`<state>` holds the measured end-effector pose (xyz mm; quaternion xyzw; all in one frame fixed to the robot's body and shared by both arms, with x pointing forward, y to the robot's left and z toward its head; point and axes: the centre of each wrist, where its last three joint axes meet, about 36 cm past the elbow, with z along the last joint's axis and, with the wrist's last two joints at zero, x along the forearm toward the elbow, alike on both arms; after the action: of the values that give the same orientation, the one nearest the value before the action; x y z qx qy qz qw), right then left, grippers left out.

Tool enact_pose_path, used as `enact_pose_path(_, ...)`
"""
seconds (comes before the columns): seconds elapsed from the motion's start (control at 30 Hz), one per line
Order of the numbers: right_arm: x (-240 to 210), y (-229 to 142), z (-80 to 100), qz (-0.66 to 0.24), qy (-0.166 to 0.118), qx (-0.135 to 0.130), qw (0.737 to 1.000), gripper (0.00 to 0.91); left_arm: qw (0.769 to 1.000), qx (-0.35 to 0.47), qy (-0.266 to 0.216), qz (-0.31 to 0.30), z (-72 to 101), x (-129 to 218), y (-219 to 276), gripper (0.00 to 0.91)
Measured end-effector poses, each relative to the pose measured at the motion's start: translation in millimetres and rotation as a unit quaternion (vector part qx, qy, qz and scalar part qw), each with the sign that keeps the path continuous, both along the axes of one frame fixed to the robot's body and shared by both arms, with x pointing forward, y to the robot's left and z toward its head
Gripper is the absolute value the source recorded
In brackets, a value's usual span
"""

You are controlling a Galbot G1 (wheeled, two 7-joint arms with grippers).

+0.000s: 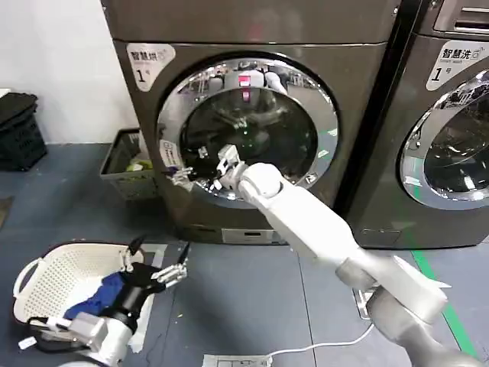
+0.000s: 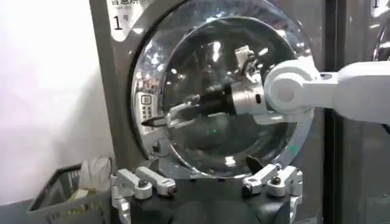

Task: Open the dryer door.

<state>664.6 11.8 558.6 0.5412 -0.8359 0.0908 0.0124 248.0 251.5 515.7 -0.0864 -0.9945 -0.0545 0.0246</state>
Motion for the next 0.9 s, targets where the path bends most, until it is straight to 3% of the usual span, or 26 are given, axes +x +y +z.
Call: enact_pose_path(0.9, 19, 0, -9.5, 0.059, 0.008, -0.019, 0.998, 0.907, 1.0, -0.005, -0.001, -0.006, 1.8, -3, -4, 0.907)
